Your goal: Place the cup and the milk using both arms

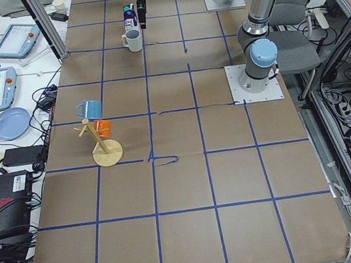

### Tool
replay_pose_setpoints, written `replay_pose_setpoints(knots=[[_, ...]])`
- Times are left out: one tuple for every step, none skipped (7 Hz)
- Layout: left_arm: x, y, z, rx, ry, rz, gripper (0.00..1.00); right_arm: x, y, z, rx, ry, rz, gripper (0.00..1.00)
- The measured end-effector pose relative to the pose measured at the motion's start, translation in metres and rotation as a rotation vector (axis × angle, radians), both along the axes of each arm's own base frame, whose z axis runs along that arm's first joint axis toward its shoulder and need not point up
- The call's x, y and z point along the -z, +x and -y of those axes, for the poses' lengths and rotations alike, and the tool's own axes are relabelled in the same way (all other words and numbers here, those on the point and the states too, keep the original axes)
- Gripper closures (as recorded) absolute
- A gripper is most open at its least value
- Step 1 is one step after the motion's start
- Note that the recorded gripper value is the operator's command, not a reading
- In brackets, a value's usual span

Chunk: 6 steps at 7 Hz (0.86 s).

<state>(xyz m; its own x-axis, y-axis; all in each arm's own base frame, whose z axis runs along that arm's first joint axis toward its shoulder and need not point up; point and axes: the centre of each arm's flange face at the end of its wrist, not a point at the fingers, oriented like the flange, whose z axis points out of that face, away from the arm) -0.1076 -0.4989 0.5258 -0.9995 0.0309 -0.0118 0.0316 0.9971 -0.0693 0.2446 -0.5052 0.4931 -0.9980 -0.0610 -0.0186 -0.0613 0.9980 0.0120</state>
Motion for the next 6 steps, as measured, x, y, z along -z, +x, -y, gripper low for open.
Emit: replay_pose_setpoints(knots=[[-0.001, 0.0, 0.0, 0.0, -0.002, -0.002, 0.0, -0.011, -0.007, -0.018, -0.019, -0.01, -0.002, 0.0], [-0.001, 0.0, 0.0, 0.0, -0.003, -0.003, 0.0, -0.015, -0.017, -0.023, -0.02, -0.018, -0.001, 0.0], [-0.001, 0.0, 0.0, 0.0, -0.003, -0.001, 0.0, -0.018, -0.032, -0.02, 0.003, -0.025, 0.001, 0.0], [-0.001, 0.0, 0.0, 0.0, -0.003, 0.0, 0.0, -0.024, -0.048, -0.013, 0.02, -0.043, 0.004, 0.0], [-0.001, 0.0, 0.0, 0.0, -0.002, 0.0, 0.0, -0.032, -0.059, -0.008, 0.02, -0.073, 0.002, 0.0], [0.0, 0.0, -0.001, 0.0, -0.001, 0.0, 0.0, -0.043, -0.065, -0.003, 0.021, -0.103, -0.001, 0.0]])
